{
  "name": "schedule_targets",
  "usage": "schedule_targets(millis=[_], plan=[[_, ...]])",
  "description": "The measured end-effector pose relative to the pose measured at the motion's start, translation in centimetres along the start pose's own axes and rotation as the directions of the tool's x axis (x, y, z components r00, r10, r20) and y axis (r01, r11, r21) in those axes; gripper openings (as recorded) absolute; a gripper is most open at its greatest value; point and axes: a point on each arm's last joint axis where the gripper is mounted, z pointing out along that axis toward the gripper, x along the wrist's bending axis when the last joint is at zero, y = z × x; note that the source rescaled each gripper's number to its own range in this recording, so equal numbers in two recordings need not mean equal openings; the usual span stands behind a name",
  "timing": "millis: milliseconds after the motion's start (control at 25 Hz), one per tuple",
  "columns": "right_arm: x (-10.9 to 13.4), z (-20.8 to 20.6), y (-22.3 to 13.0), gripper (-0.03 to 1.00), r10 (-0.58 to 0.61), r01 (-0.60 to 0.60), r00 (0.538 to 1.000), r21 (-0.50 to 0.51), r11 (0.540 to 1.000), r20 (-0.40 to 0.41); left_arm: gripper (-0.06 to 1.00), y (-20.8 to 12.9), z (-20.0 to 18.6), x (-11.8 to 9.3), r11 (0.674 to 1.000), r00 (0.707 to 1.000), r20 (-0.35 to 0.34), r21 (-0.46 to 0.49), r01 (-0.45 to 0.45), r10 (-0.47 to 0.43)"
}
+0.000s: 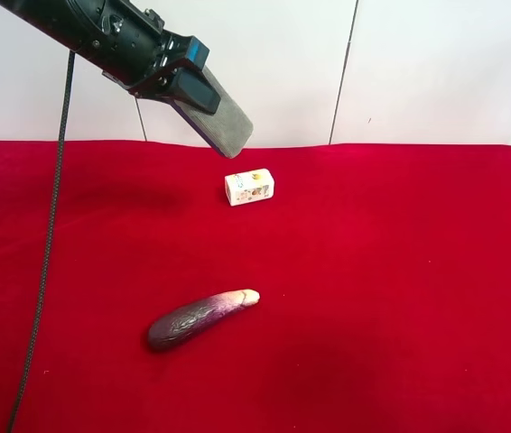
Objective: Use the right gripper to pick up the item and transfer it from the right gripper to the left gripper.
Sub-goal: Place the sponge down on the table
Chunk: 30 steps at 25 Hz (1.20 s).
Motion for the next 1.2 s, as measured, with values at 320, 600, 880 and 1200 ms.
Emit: schedule_targets(millis=[320, 600, 880, 1200], plan=[[0.5, -1.0, -3.6, 1.0, -0.031, 0.029, 0.999, -0.136, 0.99, -0.014, 0.01, 0.0, 0.0, 0.0, 1.0, 1.0, 0.0, 0.0, 0.0, 0.0], [0.4, -0.2, -4.1, 1.0, -0.038, 0.036, 0.999, -0.105, 0.994, -0.012, 0.01, 0.0, 0.0, 0.0, 1.0, 1.0, 0.0, -0.001, 0.0, 0.0], [0.4, -0.2, -4.1, 1.0, -0.037, 0.036, 0.999, -0.105, 0.994, -0.007, 0.01, 0.0, 0.0, 0.0, 1.0, 1.0, -0.001, -0.002, 0.0, 0.0], [0.5, 0.1, -4.0, 1.0, 0.083, -0.063, 0.975, -0.103, 0.993, 0.207, 0.01, 0.1, 0.0, 0.1, 1.0, 1.0, -0.006, -0.009, 0.0, 0.0]])
